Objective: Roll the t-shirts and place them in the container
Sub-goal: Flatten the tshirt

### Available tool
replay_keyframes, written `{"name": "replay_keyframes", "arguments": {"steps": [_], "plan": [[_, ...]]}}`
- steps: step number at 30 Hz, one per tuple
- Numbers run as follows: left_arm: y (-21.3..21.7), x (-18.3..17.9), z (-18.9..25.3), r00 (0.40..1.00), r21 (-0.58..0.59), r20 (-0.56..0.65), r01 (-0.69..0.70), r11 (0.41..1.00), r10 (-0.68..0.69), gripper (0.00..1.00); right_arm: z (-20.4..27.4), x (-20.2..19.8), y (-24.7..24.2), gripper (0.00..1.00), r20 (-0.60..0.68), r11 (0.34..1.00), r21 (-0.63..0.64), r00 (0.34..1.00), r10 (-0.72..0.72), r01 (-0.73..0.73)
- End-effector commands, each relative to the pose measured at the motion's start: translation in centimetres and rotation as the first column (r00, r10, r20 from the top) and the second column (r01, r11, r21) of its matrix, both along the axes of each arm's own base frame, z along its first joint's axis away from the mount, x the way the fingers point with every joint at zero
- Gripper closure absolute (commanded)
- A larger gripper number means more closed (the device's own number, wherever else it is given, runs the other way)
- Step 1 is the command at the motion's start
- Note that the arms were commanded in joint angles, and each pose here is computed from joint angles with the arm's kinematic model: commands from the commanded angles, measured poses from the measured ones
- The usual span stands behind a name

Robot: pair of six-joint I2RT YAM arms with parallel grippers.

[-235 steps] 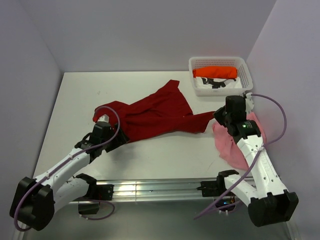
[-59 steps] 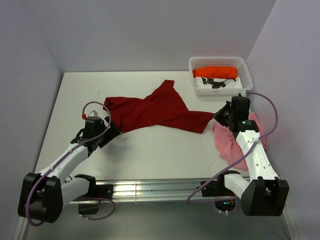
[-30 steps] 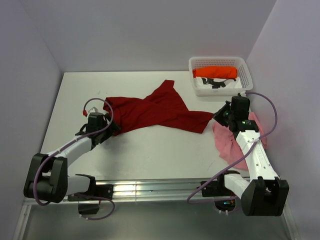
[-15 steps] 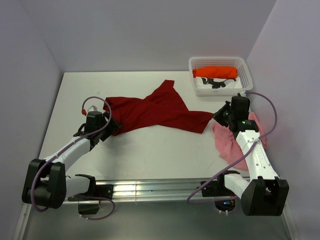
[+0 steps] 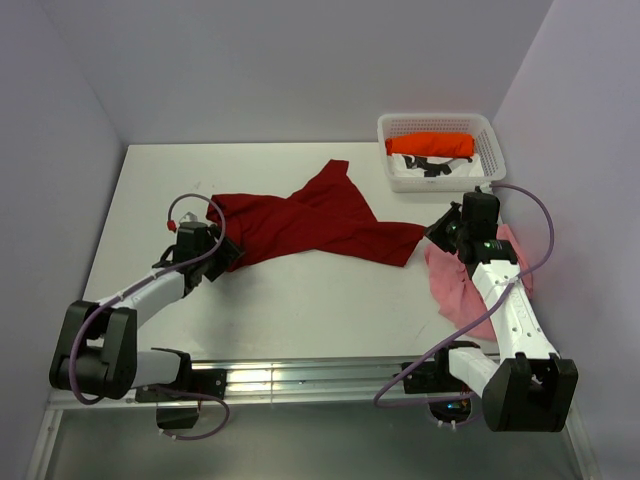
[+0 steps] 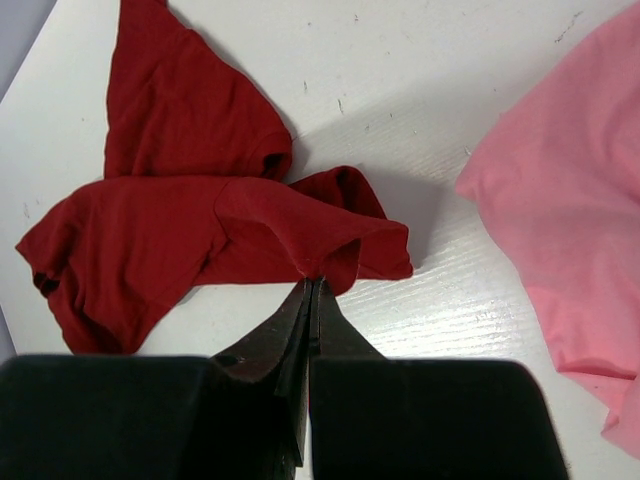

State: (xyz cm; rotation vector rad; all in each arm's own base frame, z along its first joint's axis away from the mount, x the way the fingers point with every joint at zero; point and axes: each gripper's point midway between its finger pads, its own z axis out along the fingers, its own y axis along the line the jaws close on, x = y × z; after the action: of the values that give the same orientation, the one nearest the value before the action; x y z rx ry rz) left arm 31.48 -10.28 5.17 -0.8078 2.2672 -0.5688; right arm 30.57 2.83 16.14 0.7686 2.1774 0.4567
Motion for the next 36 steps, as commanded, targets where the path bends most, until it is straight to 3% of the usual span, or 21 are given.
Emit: {"name": "replay_keyframes", "arguments": {"steps": [1, 5, 9, 11, 14, 24, 36], "plan": [[-0.4, 1.9, 1.8, 0.996, -0.036, 0.083, -0.01, 0.999, 0.013, 0.31, 0.5, 0.6, -0.2, 1.0, 0.035, 1.0, -0.005, 0.999, 0.004, -0.003], [0.0, 2.4, 1.2, 0.997, -0.013, 0.075, -0.029, 0.999, 0.03, 0.42, 0.4, 0.7, -0.1, 1.0, 0.032, 1.0, 0.002, 0.999, 0.006, -0.006], [0.0, 2.8, 0.8, 0.998, 0.005, 0.065, -0.021, 1.0, 0.021, 0.67, 0.4, 0.6, -0.1, 1.0, 0.032, 1.0, 0.002, 0.999, 0.006, -0.006], [0.0, 2.9, 0.8, 0.998, 0.007, 0.066, -0.019, 1.0, 0.018, 0.86, 0.5, 0.6, -0.1, 1.0, 0.035, 1.0, -0.001, 0.999, 0.005, -0.005], [0.0, 3.0, 0.8, 0.998, 0.017, 0.062, -0.012, 1.0, 0.011, 1.0, 0.6, 0.5, -0.1, 1.0, 0.037, 1.0, -0.002, 0.999, 0.005, -0.005], [0.0, 3.1, 4.7, 0.994, 0.005, 0.093, 0.049, 0.999, -0.049, 1.0, 0.9, 0.9, -0.4, 1.0, 0.028, 1.0, 0.006, 0.999, -0.03, 0.03], [4.9, 3.9, 16.1, 0.951, -0.125, 0.309, 0.028, 0.992, 0.012, 1.0, 6.8, 3.5, 0.1, 1.0, 0.134, 0.997, 0.066, 0.99, -0.042, 0.034]]}}
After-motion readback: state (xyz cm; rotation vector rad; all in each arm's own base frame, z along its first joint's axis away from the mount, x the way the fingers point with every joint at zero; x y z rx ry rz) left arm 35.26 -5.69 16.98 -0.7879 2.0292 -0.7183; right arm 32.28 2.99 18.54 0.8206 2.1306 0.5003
